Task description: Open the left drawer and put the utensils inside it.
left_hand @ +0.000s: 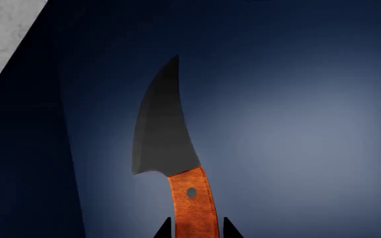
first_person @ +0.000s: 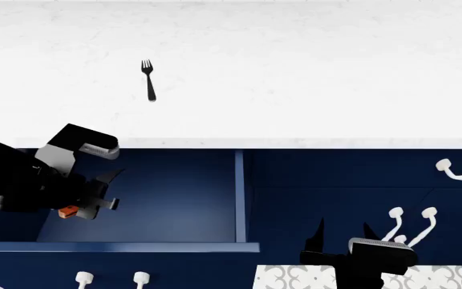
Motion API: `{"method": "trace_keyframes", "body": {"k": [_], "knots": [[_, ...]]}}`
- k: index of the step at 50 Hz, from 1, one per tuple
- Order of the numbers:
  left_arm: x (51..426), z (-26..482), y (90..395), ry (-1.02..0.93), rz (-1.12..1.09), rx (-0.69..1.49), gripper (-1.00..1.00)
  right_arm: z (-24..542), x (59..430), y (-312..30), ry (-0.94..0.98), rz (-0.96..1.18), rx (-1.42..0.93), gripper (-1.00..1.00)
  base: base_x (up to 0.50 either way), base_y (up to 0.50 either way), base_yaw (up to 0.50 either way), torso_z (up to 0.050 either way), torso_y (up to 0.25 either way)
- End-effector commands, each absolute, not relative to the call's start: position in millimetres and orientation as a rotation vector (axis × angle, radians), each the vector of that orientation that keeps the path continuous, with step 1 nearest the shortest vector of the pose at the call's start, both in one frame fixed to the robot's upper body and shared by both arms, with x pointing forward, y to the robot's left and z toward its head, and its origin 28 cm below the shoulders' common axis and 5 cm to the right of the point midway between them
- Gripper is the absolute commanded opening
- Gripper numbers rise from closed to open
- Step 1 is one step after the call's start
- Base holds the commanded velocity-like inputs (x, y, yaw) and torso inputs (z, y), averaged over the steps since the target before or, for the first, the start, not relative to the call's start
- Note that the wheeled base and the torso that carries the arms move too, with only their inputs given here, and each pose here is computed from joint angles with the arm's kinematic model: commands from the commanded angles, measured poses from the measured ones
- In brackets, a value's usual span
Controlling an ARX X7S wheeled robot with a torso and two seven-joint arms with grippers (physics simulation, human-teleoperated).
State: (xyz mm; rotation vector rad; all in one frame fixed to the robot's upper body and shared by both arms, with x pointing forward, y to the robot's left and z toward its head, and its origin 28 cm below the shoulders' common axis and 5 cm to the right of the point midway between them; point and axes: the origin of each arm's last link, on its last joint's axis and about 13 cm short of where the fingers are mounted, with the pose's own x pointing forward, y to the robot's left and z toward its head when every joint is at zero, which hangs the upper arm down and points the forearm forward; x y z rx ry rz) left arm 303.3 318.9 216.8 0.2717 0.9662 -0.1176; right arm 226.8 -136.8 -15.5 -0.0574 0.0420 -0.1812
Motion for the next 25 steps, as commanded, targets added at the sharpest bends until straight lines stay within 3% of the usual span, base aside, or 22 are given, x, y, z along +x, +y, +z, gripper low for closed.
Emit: {"method": "trace_keyframes", "body": {"k": [1, 25], "knots": [[308, 205, 315, 0.930, -0.078, 0.273, -1.00, -15, 226, -136, 0.036, -0.180, -0.058, 1.00, 0.00, 0.00, 0.00, 0.000, 0.000], [314, 192, 317, 0.920, -0.062, 0.215, -1.00, -15, 226, -136, 0.036, -0.180, -0.058, 1.00, 0.00, 0.00, 0.00, 0.000, 0.000]]}}
